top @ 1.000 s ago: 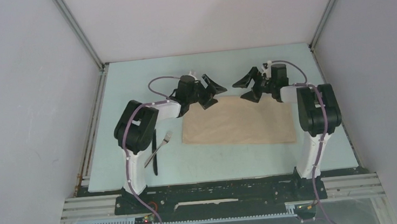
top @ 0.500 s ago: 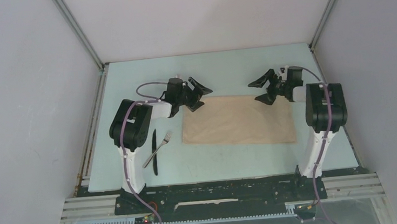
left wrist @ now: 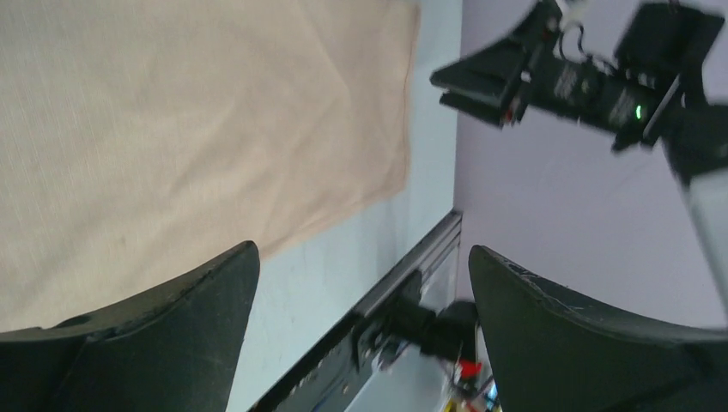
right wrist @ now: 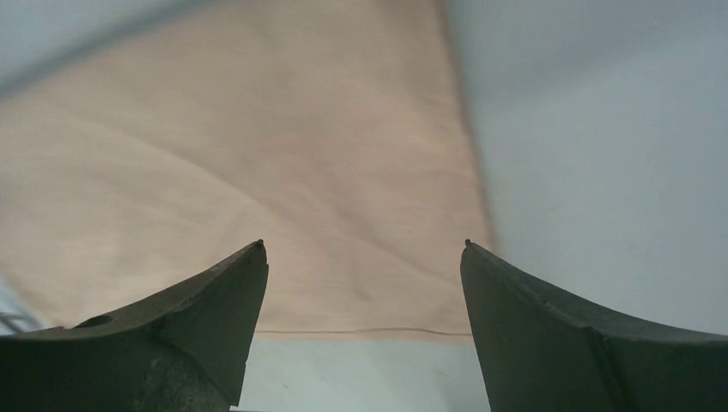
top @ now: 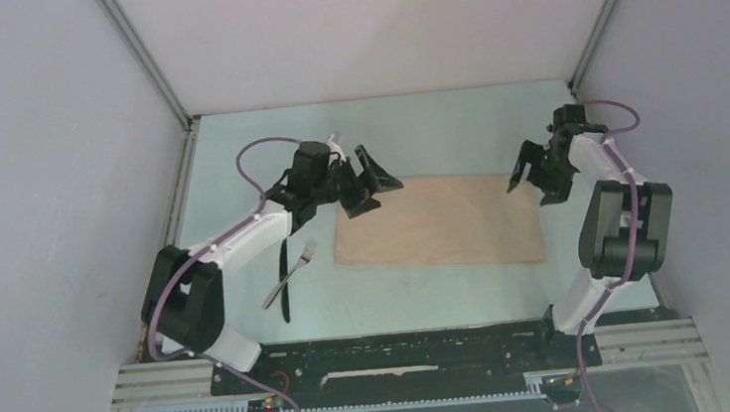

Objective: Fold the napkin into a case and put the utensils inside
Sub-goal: Smooth out the rectangle-folded napkin at the center of the board, then pick up the rectangle-folded napkin from the center of the board, then fold the rectangle-folded napkin at the center of the board.

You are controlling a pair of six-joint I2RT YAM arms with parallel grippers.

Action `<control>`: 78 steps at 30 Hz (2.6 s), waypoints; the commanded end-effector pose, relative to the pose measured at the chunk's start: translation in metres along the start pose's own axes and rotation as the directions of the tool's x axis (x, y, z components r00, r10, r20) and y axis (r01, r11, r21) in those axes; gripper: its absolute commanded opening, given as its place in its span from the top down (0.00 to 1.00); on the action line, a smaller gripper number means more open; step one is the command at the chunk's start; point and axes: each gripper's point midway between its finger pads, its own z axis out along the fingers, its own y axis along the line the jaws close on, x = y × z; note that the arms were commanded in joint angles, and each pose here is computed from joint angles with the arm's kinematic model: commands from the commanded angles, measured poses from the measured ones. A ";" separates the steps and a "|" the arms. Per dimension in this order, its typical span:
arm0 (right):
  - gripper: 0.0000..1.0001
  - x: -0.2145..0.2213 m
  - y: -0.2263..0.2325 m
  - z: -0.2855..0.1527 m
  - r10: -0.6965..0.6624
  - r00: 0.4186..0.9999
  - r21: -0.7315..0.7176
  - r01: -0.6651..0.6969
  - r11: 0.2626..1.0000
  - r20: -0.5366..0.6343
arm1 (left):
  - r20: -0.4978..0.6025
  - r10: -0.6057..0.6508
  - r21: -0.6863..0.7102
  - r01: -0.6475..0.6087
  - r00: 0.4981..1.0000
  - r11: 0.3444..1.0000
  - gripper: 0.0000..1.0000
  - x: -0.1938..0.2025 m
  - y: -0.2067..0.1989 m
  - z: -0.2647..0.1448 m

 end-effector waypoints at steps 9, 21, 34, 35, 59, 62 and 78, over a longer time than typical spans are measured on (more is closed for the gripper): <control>0.23 0.052 -0.055 0.022 -0.105 0.945 0.096 0.141 0.985 -0.309 | -0.116 0.328 -0.050 -0.336 0.937 0.941 0.01 0.033 -0.004 -0.073; 0.22 0.056 -0.067 0.040 -0.143 0.922 0.206 0.227 0.952 -0.360 | -0.173 0.251 -0.031 -0.260 0.952 0.965 0.02 0.036 0.014 -0.057; 0.52 0.067 -0.056 0.064 -0.192 0.905 0.207 0.286 0.936 -0.380 | -0.150 0.237 -0.038 -0.246 0.960 0.969 0.02 0.029 0.021 -0.061; 0.56 0.066 -0.058 0.063 -0.200 0.905 0.225 0.298 0.928 -0.376 | -0.150 0.238 -0.037 -0.246 0.960 0.969 0.02 0.029 0.020 -0.062; 1.00 0.011 -0.104 0.004 -0.201 0.960 0.490 0.273 0.828 -0.196 | -0.132 0.246 -0.057 -0.255 0.960 0.965 0.02 0.025 0.025 -0.063; 1.00 0.021 -0.080 0.007 -0.234 0.949 0.466 0.308 0.829 -0.210 | -0.126 0.245 -0.057 -0.254 0.961 0.965 0.02 0.024 0.025 -0.065; 1.00 0.122 0.145 0.058 -0.511 0.804 -0.042 0.524 0.850 -0.304 | -0.086 0.252 -0.070 -0.258 0.964 0.964 0.02 0.013 0.027 -0.072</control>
